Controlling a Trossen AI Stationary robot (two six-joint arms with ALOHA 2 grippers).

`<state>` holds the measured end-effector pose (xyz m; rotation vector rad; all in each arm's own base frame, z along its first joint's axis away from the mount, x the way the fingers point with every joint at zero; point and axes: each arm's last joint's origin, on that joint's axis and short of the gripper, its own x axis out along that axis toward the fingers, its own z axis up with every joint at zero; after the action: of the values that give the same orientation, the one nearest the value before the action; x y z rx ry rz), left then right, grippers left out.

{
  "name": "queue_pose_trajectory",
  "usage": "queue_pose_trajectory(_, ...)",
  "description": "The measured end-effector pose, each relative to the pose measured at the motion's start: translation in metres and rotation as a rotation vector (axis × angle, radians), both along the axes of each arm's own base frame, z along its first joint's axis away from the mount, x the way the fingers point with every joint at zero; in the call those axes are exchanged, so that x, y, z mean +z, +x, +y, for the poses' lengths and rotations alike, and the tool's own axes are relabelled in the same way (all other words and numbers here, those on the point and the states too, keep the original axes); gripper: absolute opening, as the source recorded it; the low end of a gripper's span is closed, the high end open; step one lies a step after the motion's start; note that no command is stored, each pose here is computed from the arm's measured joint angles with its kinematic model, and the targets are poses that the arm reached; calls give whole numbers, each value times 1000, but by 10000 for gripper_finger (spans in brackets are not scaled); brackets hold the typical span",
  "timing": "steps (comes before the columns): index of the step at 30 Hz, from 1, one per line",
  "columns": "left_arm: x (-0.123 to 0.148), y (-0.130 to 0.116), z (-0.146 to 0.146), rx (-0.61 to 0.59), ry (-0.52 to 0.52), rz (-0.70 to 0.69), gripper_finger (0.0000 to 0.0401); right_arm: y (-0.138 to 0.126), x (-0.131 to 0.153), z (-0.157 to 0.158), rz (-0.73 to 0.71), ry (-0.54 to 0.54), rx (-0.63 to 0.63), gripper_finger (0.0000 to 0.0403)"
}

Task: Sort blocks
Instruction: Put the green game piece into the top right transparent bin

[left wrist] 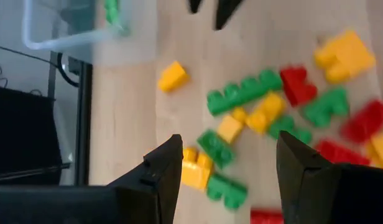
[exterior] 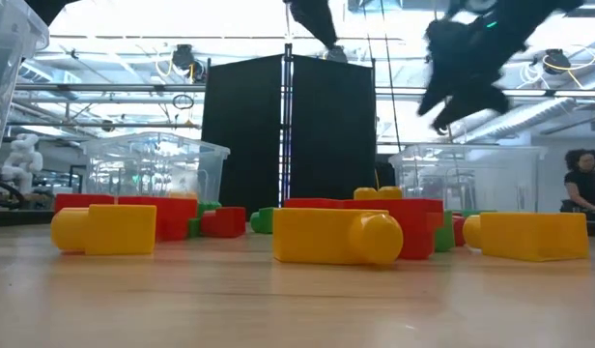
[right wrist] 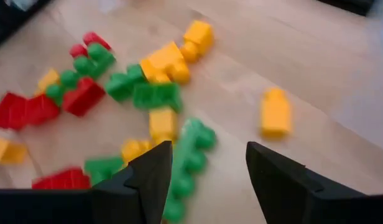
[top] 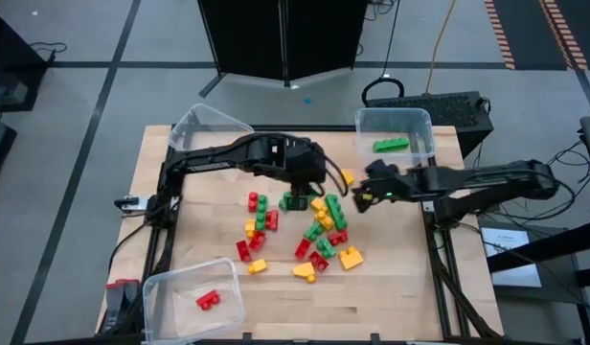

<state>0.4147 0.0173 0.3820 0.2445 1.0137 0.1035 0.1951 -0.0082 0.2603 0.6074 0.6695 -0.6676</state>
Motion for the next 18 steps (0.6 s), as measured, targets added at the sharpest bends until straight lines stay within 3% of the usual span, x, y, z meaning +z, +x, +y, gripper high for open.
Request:
queue_pose_trajectory(4,-12,14,16,166,-9,-44,162,-39,13,3,18,56,-54,201)
queue_pose_trajectory(9,-60,38,45,357,-66,30,162,-70,23,5,-40,104,-89,201)
queue_pose_trajectory(18,-157,76,56,386,-195,206,162,-85,29,2,-87,60,-103,201)
